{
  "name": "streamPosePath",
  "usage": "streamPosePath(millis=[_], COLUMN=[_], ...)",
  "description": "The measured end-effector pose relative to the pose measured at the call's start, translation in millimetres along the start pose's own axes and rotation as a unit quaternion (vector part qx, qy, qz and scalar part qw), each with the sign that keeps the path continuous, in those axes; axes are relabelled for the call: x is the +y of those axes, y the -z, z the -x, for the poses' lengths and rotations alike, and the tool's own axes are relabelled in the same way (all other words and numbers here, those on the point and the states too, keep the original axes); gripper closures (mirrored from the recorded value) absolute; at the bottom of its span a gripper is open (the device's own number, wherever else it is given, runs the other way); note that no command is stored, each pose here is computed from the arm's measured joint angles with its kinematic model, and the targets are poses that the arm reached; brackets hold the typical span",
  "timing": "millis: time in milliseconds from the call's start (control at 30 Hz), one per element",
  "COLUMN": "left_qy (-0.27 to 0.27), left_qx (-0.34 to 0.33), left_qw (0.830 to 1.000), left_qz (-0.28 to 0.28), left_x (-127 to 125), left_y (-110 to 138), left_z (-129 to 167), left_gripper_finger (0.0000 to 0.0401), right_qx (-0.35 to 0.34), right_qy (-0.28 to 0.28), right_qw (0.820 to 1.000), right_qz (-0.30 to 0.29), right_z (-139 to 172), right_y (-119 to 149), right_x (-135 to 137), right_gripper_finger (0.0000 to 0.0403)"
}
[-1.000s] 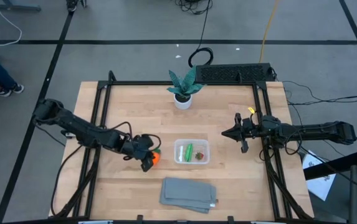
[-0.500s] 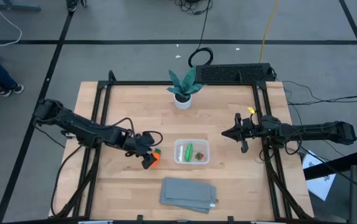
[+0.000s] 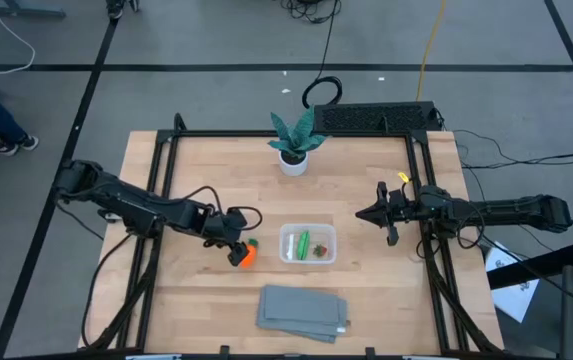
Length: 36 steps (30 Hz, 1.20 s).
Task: Pick and placing Produce into tupperware
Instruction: Put the orange carrot into the transparent container
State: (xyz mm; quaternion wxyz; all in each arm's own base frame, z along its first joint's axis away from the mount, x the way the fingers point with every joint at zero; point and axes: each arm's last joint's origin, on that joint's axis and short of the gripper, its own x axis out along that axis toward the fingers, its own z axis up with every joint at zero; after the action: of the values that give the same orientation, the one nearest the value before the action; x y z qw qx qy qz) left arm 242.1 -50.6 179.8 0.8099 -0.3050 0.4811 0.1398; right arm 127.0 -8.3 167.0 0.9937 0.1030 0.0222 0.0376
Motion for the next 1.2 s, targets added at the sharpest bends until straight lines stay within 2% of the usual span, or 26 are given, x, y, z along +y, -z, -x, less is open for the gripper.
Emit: streamPosePath(millis=[867, 1200], left_qy=[0.005, -0.002], left_qx=[0.037, 0.04], left_qw=[0.999, 0.999], left_qz=[-0.009, -0.008], left_x=[-4, -3], left_y=[2, 3], left_z=[-50, -56], left_gripper_finger=[0.0068, 0.0068], right_qx=[0.002, 0.002], right_qy=[0.001, 0.001], right_qw=[1.0, 1.0], right_qz=[0.0, 0.0], right_z=[-1, -1], right_y=[0, 1], right_x=[0, 0], right_gripper_finger=[0.0403, 0.0403])
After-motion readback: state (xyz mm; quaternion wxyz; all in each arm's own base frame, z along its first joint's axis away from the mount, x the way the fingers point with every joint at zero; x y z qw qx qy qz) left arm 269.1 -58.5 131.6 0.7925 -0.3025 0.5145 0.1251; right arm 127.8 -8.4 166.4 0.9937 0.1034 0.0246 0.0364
